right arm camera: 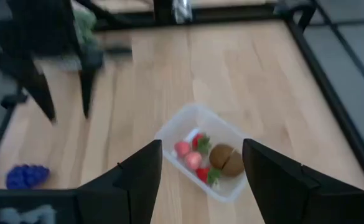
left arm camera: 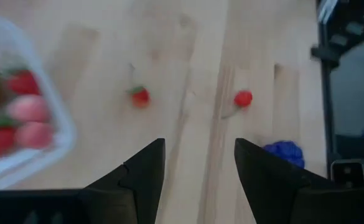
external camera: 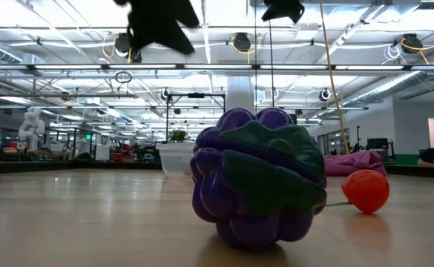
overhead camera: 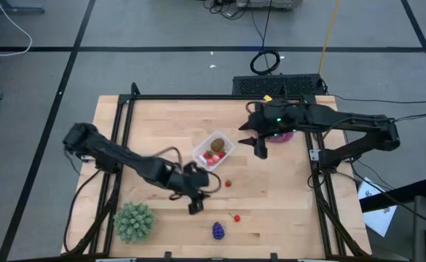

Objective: Pick and placing Produce into tupperware
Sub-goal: Put the red raspberry into the transparent bin

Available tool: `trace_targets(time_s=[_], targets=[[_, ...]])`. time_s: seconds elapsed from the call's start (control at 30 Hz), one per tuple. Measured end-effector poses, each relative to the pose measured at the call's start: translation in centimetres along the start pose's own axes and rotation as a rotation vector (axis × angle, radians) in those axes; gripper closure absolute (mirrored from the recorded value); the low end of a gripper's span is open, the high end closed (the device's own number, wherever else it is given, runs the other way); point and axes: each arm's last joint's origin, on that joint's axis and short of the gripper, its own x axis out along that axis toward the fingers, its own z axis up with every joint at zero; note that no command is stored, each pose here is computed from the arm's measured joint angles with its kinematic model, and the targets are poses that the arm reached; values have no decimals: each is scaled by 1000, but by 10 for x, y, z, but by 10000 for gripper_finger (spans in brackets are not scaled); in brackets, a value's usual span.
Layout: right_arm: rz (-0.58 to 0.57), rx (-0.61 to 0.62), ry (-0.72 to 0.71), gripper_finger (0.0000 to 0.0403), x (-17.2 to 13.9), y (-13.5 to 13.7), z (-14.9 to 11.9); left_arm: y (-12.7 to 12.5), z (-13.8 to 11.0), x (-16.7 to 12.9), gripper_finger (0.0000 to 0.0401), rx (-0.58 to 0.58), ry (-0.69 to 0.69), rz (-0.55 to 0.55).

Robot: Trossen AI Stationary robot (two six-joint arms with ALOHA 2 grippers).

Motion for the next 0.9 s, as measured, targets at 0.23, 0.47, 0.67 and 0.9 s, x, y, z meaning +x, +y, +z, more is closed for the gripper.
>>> trace_targets(time_s=[0.23, 0.47, 0.67, 0.9], targets=[[1, 2, -149, 188, -31, 1, 8, -6, 11, 63, 203, 42, 120, -26], [1, -1, -237, 188, -55, 2, 10, -1, 41, 99, 203, 166, 253, 34], [-1, -21, -295, 188, -72, 2, 9, 17, 45, 111, 203, 172, 343, 145], [-113, -74, -377, 188, -91, -1, 10, 31, 50, 120, 203, 117, 330, 166]])
